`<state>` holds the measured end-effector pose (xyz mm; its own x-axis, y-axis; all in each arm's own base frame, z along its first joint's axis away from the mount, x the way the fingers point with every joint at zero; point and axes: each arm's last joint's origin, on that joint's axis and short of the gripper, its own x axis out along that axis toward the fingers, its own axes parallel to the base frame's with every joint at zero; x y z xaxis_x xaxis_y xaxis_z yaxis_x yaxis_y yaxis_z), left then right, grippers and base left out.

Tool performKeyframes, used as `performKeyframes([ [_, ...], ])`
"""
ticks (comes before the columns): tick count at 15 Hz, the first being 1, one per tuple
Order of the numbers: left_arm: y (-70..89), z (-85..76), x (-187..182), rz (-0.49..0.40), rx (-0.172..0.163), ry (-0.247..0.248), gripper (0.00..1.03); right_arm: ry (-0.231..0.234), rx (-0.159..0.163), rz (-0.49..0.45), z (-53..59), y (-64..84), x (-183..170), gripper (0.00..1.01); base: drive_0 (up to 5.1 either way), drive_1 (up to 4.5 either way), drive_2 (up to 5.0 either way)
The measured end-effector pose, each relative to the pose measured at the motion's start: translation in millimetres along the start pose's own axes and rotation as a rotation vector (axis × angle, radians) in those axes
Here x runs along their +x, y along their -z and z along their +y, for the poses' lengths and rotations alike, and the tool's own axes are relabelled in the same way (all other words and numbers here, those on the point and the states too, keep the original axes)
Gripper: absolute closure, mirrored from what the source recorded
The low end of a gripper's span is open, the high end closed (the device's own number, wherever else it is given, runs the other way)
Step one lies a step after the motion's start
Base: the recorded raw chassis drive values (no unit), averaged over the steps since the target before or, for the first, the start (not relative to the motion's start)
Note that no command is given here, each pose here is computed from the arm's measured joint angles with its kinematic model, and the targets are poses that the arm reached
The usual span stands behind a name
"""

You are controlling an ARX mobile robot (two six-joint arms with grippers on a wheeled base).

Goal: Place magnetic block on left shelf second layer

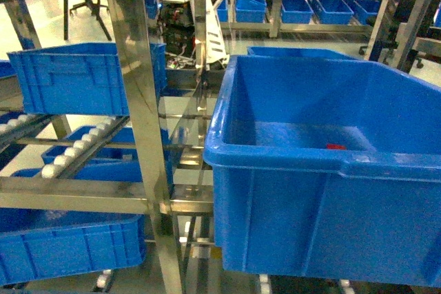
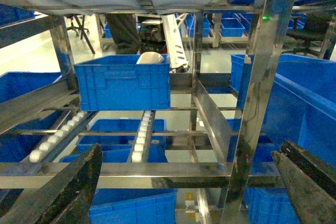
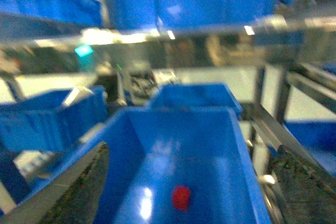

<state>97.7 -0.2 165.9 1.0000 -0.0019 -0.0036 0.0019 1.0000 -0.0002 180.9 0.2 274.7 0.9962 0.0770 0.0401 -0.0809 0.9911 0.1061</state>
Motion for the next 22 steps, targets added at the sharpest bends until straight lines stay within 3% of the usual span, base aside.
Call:
performKeyframes([
  [1, 0.1, 0.0, 0, 0.001, 0.000, -0.001, 0.05, 0.048, -0.033, 0.043, -0.7, 10.0, -4, 0.19, 0.0, 0.00, 0.0],
  [3, 0.0, 0.0, 0, 0.000, 0.000, -0.001, 0.05, 0.071, -0.075, 0.028, -1.4, 23.6, -16, 0.38, 0.0, 0.00, 0.0],
  [9, 0.0, 0.0, 0, 0.000, 0.000, 0.000, 0.05, 0.076, -0.103, 0.036, -4.0, 64.3, -42, 0.99, 0.0, 0.00, 0.0],
  [14, 0.0, 0.0, 0, 0.000, 0.000, 0.000, 0.05, 0.076, -0.105, 0.038, -5.0, 85.9, -59, 0.99, 0.0, 0.00, 0.0],
  [22, 0.0, 0.0, 0, 0.000, 0.000, 0.000, 0.05, 0.076, -0.106, 0.022, -5.5, 101.0, -74, 0.99, 0.0, 0.00, 0.0],
])
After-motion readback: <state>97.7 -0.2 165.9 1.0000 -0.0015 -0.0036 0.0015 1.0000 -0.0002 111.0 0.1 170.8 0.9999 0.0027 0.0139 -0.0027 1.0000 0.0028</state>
